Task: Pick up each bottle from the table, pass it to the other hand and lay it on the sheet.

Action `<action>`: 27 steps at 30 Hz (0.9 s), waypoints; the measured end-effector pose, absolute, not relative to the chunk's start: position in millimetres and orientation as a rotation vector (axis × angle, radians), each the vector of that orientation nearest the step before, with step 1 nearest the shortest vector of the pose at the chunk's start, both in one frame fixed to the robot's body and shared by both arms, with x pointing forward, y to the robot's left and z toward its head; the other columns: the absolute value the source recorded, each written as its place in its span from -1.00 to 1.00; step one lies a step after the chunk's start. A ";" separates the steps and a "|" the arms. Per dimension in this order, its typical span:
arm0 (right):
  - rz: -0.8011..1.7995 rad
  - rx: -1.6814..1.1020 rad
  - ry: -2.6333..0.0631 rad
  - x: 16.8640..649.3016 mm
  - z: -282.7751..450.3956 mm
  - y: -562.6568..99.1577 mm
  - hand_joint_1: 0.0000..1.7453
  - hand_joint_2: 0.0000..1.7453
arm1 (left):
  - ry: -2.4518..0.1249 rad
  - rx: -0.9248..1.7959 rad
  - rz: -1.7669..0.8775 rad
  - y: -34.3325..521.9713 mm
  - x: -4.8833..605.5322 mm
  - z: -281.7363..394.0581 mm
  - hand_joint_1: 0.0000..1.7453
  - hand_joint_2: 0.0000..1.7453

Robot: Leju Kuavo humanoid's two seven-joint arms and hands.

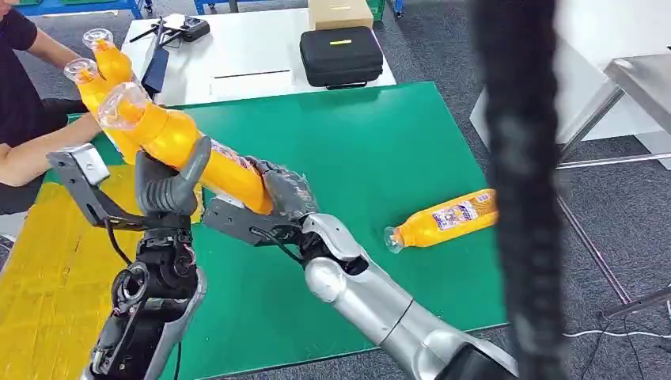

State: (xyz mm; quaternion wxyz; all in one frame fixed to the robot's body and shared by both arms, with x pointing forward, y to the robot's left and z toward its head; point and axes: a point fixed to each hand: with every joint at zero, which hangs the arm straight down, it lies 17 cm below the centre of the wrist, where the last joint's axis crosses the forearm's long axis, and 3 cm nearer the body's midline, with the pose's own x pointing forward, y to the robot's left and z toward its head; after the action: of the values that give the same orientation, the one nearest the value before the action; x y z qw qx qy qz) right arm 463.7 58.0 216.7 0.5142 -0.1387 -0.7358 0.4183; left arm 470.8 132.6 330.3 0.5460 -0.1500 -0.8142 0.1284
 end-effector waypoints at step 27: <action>1.020 -0.392 -1.727 471.9 199.0 43.5 -1.00 -1.00 | -1.780 -0.500 0.270 105.7 485.5 304.9 1.00 1.00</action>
State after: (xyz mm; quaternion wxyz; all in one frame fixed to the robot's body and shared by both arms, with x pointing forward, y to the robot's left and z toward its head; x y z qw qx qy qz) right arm 471.9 43.5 199.0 0.5217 -0.1636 -0.7210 0.4258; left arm 485.5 105.7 304.9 0.5944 -0.2153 -0.7661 0.1162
